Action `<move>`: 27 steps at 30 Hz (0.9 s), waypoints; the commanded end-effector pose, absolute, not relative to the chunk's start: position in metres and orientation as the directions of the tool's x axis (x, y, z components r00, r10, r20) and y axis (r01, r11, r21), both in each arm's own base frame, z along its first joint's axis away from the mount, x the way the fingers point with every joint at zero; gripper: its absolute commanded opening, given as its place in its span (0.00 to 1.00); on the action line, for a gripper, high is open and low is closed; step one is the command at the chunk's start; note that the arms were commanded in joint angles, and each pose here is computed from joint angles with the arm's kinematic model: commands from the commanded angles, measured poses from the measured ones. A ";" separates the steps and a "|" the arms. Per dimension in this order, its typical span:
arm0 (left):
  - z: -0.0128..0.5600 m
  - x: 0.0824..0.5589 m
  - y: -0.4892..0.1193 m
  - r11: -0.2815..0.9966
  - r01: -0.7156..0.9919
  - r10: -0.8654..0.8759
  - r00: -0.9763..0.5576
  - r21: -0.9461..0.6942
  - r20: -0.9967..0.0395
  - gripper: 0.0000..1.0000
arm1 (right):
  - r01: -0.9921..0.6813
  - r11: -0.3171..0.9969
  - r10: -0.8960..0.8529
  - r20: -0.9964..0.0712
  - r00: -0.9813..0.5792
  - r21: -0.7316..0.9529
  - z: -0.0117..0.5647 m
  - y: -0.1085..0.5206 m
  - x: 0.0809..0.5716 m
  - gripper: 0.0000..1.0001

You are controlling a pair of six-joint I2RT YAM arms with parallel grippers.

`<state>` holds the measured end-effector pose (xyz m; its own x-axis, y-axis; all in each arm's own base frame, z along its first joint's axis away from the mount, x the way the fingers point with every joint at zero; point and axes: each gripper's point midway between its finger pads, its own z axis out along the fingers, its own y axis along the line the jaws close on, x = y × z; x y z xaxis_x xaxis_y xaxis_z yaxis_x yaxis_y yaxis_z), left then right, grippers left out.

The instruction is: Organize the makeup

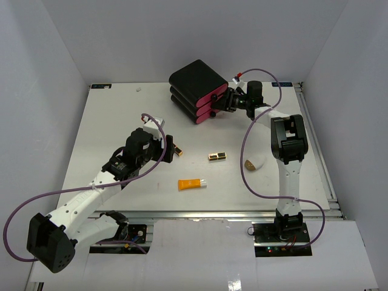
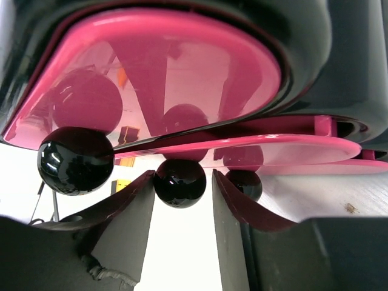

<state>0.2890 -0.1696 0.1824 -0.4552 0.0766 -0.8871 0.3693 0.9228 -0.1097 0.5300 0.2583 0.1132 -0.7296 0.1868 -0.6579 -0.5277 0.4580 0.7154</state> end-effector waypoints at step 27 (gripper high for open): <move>0.194 0.285 -0.182 0.892 0.418 0.033 -0.440 -0.173 -0.897 0.98 | -0.565 0.498 0.151 -0.707 -0.691 0.658 0.122 0.206 0.454 0.47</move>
